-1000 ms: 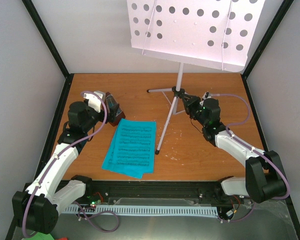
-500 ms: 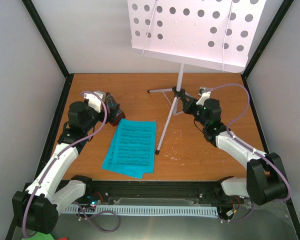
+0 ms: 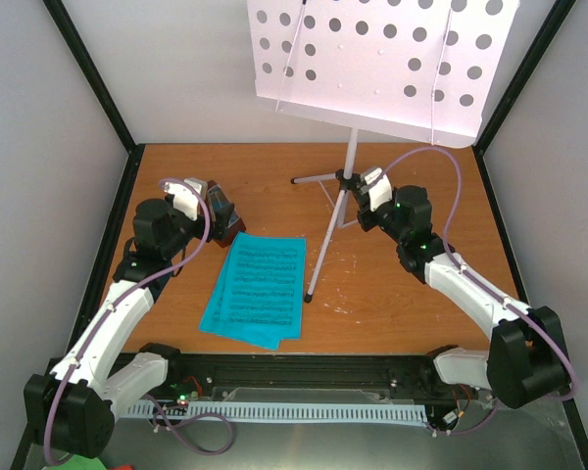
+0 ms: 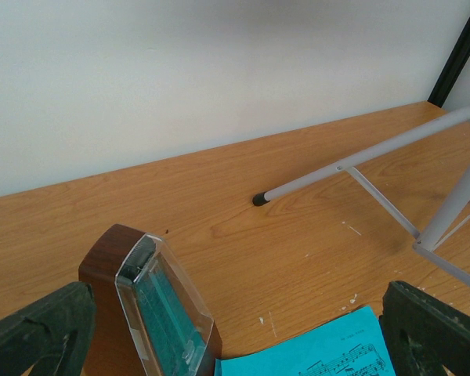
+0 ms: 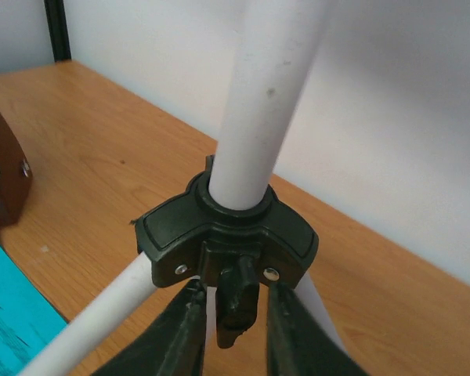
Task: Pack up the instrument practice props
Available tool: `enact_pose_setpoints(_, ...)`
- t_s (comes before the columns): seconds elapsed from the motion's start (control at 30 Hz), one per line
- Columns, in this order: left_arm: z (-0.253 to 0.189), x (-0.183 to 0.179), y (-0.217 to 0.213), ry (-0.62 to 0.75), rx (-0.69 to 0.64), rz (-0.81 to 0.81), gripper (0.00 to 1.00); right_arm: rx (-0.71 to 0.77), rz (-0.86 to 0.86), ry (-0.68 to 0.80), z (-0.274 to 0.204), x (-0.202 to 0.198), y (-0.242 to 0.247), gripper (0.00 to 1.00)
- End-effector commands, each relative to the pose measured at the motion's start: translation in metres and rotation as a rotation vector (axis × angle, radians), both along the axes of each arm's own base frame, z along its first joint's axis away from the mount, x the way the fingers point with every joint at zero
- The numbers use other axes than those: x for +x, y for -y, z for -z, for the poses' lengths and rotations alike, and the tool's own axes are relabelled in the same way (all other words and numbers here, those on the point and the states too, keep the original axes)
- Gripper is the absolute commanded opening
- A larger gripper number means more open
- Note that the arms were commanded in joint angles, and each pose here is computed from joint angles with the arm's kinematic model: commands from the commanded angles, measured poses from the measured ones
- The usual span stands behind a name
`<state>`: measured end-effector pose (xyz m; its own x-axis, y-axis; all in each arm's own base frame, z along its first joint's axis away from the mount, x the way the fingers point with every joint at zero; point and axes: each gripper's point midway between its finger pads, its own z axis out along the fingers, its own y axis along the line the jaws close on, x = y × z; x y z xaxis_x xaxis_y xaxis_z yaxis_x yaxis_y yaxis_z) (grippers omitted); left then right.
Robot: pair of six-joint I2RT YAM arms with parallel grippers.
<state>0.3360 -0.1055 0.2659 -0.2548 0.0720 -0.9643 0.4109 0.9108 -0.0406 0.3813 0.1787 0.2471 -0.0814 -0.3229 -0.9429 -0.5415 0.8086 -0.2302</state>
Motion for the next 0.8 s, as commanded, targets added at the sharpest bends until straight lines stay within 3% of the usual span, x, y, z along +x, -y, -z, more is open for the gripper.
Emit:
enact_pose_setpoints(0.0,-0.006,0.003,-0.002,0.023,0.003,-0.003,0.99,0.032,-0.021,0.061,-0.025,-0.006,-0.003,0.47)
enact_pose_setpoints(0.1,-0.004,0.003,-0.002,0.017,0.004,-0.002,0.99,0.142,0.002,0.068,-0.041,-0.015,0.004,0.63)
enact_pose_setpoints(0.23,-0.006,-0.002,0.021,0.012,-0.043,0.129,0.99,0.321,0.005,0.071,-0.057,-0.022,0.032,0.72)
enact_pose_setpoints(0.43,-0.064,-0.008,0.099,0.022,-0.247,0.395,0.95,0.567,-0.071,0.026,-0.080,-0.013,0.069,0.76)
enact_pose_setpoints(0.57,-0.058,-0.005,0.153,-0.079,-0.323,0.526,0.94,0.594,-0.185,-0.005,-0.101,-0.005,0.058,0.77)
enact_pose_setpoints(0.77,-0.022,0.005,0.222,-0.216,-0.309,0.648,0.92,0.649,-0.391,0.022,-0.143,-0.001,0.036,0.78)
